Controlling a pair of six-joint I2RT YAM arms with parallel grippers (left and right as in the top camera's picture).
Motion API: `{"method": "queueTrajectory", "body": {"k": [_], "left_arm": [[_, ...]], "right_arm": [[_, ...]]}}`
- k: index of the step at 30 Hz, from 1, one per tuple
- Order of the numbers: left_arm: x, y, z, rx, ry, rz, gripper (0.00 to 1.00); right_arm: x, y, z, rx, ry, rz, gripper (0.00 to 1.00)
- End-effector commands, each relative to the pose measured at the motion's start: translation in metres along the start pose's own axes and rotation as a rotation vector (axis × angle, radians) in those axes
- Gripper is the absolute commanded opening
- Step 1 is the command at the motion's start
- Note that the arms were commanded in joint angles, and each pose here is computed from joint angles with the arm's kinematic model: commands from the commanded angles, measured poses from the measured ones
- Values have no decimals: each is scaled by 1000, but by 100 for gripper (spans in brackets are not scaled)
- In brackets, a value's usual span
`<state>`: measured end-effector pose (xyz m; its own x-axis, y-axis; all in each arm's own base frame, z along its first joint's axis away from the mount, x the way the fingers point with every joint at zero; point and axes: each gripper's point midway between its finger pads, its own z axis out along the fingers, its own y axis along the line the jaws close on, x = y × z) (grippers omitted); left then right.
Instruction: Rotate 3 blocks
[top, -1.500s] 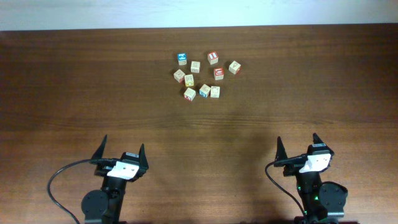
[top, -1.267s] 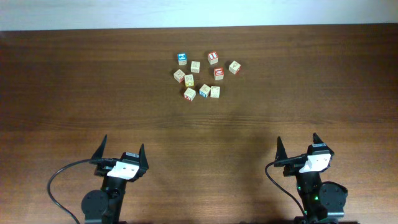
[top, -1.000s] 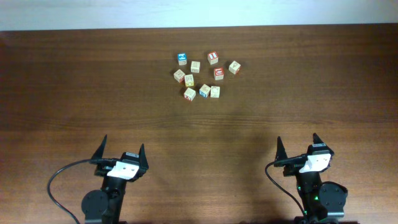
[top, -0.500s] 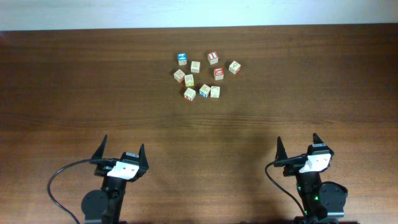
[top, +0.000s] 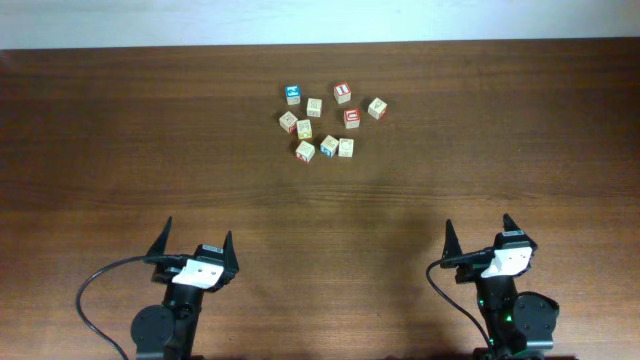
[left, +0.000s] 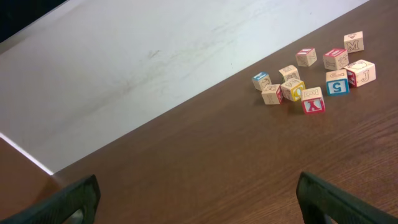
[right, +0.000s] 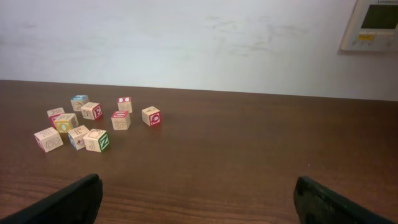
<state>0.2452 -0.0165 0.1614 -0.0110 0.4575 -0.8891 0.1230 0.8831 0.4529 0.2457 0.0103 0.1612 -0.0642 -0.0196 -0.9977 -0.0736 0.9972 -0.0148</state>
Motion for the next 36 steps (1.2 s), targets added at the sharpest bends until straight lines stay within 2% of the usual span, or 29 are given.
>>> {"method": "queueTrajectory", "body": {"k": [1, 7, 10, 15, 20, 28, 32, 36], "left_arm": [[2, -1, 0, -1, 0, 16, 99], [2, -1, 0, 0, -1, 16, 99], [1, -2, 0, 7, -5, 16, 99], [-12, 0, -1, 8, -55, 10, 99], [-44, 9, -10, 39, -64, -16, 99], [-104, 32, -15, 129, 31, -39, 99], [-116, 42, 11, 181, 139, -76, 99], [-139, 50, 59, 307, 269, -122, 99]], "right_arm": [[3, -3, 0, 13, 2, 12, 98], [3, -2, 0, 12, 2, 12, 98], [-14, 8, -1, -47, -66, 4, 98], [-20, 18, -2, -110, -85, 9, 98], [-67, 27, -8, -164, -124, 41, 98], [-140, 52, 37, -361, 95, 90, 98], [-156, 50, 71, -367, 218, 126, 98], [-162, 50, 104, -391, 384, 182, 98]]}}
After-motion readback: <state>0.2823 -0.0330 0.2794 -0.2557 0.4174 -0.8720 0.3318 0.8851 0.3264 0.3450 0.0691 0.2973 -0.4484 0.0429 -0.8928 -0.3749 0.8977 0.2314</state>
